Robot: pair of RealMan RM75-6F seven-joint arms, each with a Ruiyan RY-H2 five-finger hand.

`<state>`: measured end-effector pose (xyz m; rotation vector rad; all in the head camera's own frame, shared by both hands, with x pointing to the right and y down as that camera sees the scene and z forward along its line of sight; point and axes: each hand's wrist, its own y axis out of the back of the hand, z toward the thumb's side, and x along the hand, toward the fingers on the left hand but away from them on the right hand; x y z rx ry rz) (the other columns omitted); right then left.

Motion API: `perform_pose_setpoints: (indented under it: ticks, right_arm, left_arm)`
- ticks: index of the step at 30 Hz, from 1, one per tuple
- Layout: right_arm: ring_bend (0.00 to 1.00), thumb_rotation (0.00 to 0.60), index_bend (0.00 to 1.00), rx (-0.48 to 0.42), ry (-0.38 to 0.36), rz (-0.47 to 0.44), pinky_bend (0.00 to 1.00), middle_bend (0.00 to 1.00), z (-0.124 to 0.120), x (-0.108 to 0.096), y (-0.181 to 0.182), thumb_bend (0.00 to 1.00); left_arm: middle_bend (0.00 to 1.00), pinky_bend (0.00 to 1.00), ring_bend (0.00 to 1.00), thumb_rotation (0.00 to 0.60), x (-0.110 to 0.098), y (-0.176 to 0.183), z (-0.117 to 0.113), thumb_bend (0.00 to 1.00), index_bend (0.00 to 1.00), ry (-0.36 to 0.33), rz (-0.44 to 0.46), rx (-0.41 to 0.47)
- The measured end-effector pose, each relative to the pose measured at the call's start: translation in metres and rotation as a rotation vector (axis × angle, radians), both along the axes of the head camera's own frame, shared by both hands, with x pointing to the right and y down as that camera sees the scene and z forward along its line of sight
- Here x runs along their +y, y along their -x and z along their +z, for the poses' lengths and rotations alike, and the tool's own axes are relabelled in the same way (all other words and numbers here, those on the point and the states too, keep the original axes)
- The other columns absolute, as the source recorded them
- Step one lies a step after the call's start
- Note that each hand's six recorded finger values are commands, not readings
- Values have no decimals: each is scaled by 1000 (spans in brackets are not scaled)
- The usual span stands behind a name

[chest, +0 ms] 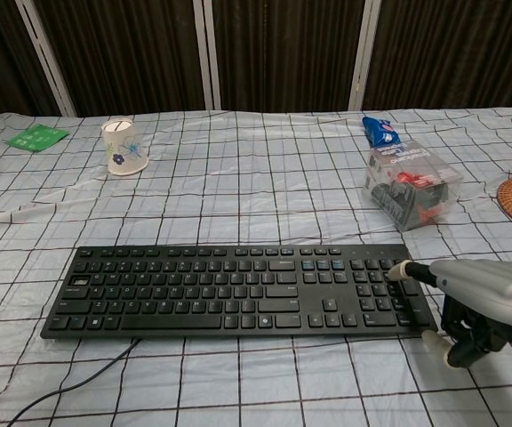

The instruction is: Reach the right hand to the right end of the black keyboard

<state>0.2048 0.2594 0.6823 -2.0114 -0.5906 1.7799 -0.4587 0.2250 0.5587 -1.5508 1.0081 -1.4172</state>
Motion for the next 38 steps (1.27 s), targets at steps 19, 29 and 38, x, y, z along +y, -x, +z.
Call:
perform_pose_setpoints:
  ticks: [19,29,38]
  right_arm:
    - [645,600,66,-121,-312,50,662,679,-65,-52,-16,408]
    - [0,600,0,-95,-430,41,13,0,-107,-35,-106,155]
    - [0,600,0,36,-557,-9,0,0,-128,-20,-181,131]
  left_arm:
    - [0,0,0,600,2,1,-2,72,0,2,-4,6]
    - [0,0,0,600,4,1,-4,72,0,-6,10,2]
    - [0,0,0,600,7,3,-7,69,0,-12,22,-24]
